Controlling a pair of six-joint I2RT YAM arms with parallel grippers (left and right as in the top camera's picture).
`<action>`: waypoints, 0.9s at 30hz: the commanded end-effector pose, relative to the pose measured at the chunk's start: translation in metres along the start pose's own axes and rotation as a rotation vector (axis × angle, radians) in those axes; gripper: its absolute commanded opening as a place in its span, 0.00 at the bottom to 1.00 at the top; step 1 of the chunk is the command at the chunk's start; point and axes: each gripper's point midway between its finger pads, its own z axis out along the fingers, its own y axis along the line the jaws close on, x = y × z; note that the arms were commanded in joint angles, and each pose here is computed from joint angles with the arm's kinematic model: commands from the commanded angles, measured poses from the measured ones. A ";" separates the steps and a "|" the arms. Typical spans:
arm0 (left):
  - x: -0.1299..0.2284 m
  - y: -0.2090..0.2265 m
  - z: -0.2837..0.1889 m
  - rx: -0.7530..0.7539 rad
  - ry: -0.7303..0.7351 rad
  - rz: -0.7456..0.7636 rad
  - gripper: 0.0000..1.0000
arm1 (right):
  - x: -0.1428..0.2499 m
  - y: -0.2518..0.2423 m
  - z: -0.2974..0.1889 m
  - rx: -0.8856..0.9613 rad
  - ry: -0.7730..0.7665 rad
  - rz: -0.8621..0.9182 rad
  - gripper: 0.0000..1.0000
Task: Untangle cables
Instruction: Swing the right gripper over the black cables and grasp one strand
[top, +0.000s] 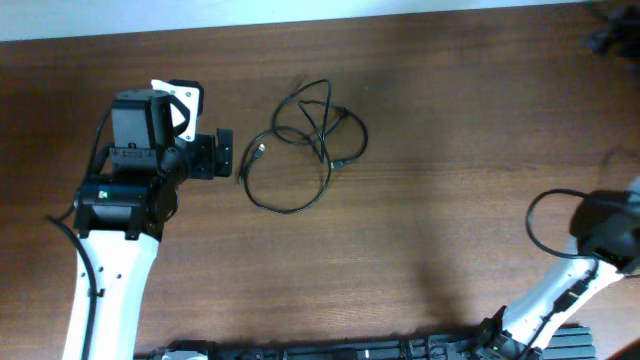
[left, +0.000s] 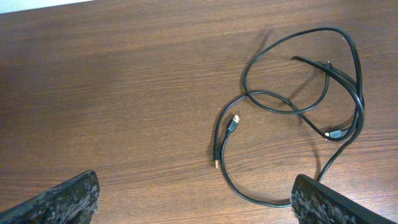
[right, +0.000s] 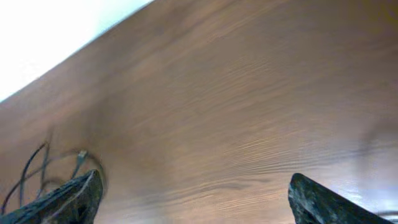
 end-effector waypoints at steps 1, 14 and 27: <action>-0.003 0.002 -0.005 -0.006 -0.015 -0.013 0.99 | 0.023 0.051 0.044 -0.074 0.105 -0.106 1.00; -0.003 0.002 -0.005 -0.006 -0.015 -0.013 0.99 | 0.126 0.206 0.169 -0.242 0.258 -0.454 0.99; -0.003 0.002 -0.005 -0.006 -0.015 -0.013 0.99 | 0.194 0.293 0.201 -0.321 0.284 -0.384 0.99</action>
